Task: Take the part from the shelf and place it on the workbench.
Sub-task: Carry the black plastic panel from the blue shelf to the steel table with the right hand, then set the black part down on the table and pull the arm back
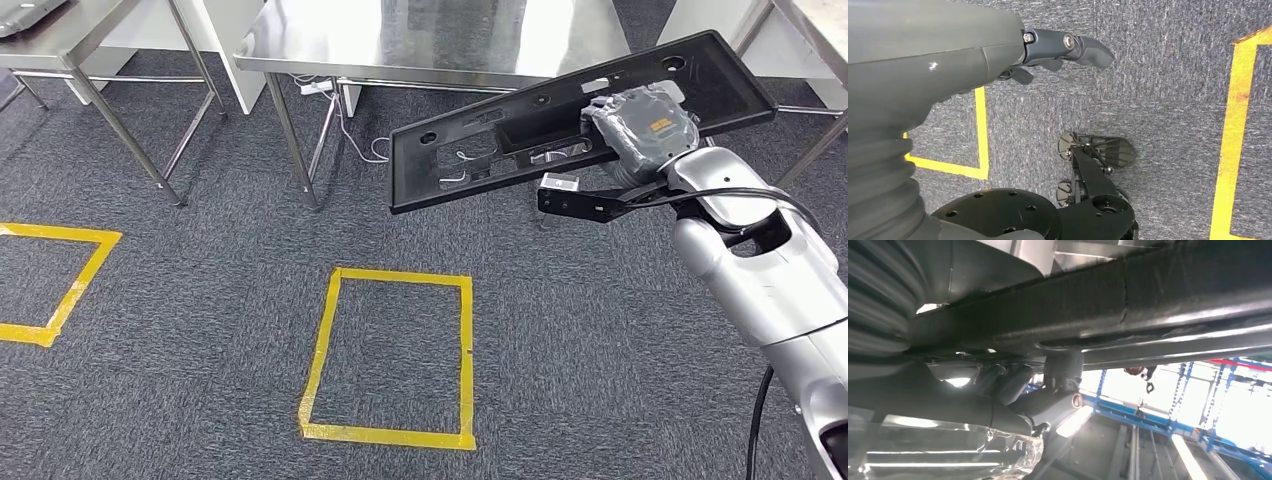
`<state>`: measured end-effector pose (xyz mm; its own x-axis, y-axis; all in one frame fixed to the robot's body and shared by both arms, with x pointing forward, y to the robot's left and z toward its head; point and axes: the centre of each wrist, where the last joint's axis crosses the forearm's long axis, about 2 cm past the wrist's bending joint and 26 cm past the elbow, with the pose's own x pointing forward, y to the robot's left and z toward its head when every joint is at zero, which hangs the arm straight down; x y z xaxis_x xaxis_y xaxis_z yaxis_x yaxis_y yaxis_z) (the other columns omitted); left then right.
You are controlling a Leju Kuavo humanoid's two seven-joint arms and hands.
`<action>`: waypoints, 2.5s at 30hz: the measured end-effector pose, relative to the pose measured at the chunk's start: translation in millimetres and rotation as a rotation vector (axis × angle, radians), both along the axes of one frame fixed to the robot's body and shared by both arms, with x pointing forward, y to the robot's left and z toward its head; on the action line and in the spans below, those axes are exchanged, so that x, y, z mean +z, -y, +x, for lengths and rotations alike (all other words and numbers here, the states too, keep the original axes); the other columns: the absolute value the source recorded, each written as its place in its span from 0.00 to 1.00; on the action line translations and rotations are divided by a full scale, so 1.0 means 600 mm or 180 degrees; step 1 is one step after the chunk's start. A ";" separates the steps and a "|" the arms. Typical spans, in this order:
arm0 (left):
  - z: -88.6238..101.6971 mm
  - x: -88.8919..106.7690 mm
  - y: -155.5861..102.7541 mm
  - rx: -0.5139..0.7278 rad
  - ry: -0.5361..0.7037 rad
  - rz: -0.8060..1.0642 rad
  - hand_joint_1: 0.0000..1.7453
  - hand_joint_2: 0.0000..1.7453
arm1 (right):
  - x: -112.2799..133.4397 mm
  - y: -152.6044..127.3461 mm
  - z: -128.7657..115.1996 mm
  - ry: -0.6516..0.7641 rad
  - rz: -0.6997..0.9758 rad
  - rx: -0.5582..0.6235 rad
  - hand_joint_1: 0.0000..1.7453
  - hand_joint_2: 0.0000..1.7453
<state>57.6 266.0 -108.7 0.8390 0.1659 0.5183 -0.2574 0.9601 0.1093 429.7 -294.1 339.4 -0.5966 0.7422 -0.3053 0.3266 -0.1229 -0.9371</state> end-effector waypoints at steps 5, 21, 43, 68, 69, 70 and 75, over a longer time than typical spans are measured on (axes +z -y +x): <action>0.000 0.000 0.000 0.0002 0.0001 -0.0011 0.00 1.00 | -0.001 -0.002 0.000 -0.0008 -0.0009 0.0006 1.00 1.00; 0.000 0.000 0.000 0.0025 0.0003 -0.0016 0.00 1.00 | -0.002 -0.002 0.001 -0.0018 -0.0017 0.0001 1.00 1.00; 0.002 0.000 -0.008 0.0028 0.0004 0.0027 0.00 1.00 | -0.006 -0.002 0.000 -0.0043 -0.0040 0.0013 1.00 1.00; 0.001 0.000 -0.005 0.0051 -0.0015 -0.0033 0.00 1.00 | -0.014 -0.002 0.000 -0.0070 -0.0066 0.0022 1.00 1.00; 0.002 0.000 -0.006 0.0050 -0.0011 -0.0035 0.00 1.00 | -0.014 -0.002 0.000 -0.0068 -0.0065 0.0019 1.00 1.00; 0.002 0.000 -0.005 0.0048 -0.0010 -0.0041 0.00 1.00 | -0.014 -0.001 0.000 -0.0067 -0.0064 0.0017 1.00 1.00; 0.003 0.000 -0.003 0.0044 0.0000 -0.0052 0.00 1.00 | -0.014 0.001 0.000 -0.0063 -0.0064 0.0011 1.00 1.00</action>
